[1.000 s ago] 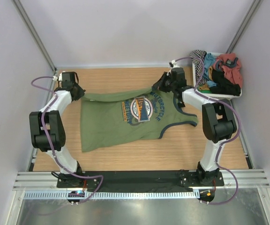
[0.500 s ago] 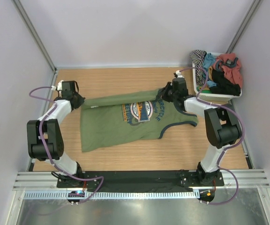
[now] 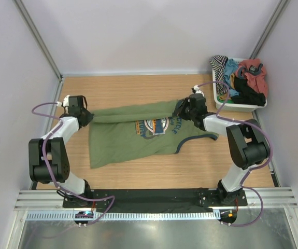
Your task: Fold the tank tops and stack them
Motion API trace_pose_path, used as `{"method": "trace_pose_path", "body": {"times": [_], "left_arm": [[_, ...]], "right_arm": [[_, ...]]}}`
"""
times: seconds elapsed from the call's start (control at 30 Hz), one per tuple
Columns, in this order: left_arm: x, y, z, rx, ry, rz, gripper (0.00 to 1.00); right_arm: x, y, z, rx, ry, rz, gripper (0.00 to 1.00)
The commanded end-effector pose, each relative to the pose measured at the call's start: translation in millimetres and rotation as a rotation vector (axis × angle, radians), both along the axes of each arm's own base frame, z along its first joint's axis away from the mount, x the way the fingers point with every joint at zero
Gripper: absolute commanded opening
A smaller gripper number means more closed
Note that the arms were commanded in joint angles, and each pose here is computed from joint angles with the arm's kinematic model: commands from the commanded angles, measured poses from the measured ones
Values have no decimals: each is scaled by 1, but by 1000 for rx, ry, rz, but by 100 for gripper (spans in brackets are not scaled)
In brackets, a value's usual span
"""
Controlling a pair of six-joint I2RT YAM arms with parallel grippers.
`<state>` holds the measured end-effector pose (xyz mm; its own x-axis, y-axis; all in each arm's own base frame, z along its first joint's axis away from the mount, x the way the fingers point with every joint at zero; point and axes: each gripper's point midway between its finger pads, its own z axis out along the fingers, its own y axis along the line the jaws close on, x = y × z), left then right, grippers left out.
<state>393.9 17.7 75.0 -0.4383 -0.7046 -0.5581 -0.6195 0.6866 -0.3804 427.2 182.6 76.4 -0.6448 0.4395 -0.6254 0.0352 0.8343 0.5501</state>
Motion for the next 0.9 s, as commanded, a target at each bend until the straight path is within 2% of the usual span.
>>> {"method": "trace_pose_path", "body": {"times": [0.0,0.4,0.7,0.87], "left_arm": [[8,11,30,60,-97,26,0],[-3,22,42,110,-103,75,0],[-23,13,36,109,-109,69,0],[-38,15,17,121,-68,76,0]], "right_arm": [[5,0,32,12,-104,-26,1],[-16,2,28,-2,-99,-7,1],[-27,0,20,-13,-86,-4,1],[-31,0,8,-23,-62,-7,1]]}}
